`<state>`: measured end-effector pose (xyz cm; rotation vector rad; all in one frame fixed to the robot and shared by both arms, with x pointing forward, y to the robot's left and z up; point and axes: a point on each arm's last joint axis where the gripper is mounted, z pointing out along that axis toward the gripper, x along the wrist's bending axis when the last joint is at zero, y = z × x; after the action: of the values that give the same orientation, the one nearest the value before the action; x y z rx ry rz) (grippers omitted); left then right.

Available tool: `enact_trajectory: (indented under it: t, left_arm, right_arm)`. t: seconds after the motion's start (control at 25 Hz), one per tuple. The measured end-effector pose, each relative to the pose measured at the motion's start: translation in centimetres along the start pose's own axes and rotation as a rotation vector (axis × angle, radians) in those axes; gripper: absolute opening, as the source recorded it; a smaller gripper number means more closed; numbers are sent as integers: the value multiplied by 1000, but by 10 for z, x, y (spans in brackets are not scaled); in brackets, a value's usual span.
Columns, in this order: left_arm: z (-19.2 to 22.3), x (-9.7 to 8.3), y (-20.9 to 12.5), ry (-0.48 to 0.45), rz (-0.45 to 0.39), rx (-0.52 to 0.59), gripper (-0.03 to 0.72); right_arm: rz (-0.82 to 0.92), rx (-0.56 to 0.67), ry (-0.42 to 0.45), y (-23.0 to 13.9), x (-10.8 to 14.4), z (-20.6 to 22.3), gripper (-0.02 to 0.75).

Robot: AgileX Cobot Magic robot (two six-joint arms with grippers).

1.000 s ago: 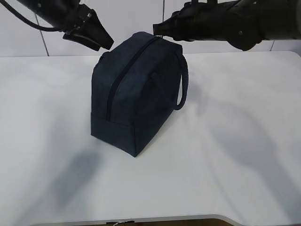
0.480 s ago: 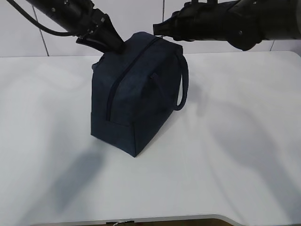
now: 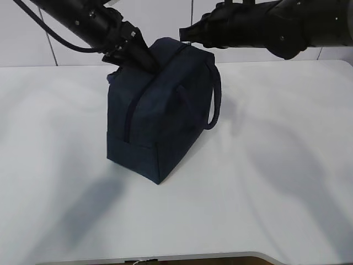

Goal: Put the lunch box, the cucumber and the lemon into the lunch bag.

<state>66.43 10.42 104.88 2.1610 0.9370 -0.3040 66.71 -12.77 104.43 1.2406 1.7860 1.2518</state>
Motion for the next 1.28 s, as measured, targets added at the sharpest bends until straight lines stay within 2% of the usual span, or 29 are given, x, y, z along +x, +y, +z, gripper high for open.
enact_trajectory:
  t: [0.08,0.12,0.16,0.28,0.36,0.64,1.28]
  left_arm:
    - [8,0,-1,-5,1,17,366]
    - [10,2,-3,3,3,28,330]
    - [12,3,-4,12,7,40,283]
    - [12,6,-5,49,27,65,76]
    - [10,7,-6,73,42,75,29]
    - [9,-2,-5,104,47,93,9]
    - [7,-23,-6,143,-5,117,9]
  right_arm:
    - [0,0,0,0,0,0,6]
    - [0,0,0,0,0,0,6]
    - [0,0,0,0,0,0,6]
    - [0,10,-4,-1,0,0,6]
    - [2,34,-15,-3,-1,0,6]
    - [91,107,-43,-10,-3,-1,6]
    - [358,120,-54,-13,-11,1,6]
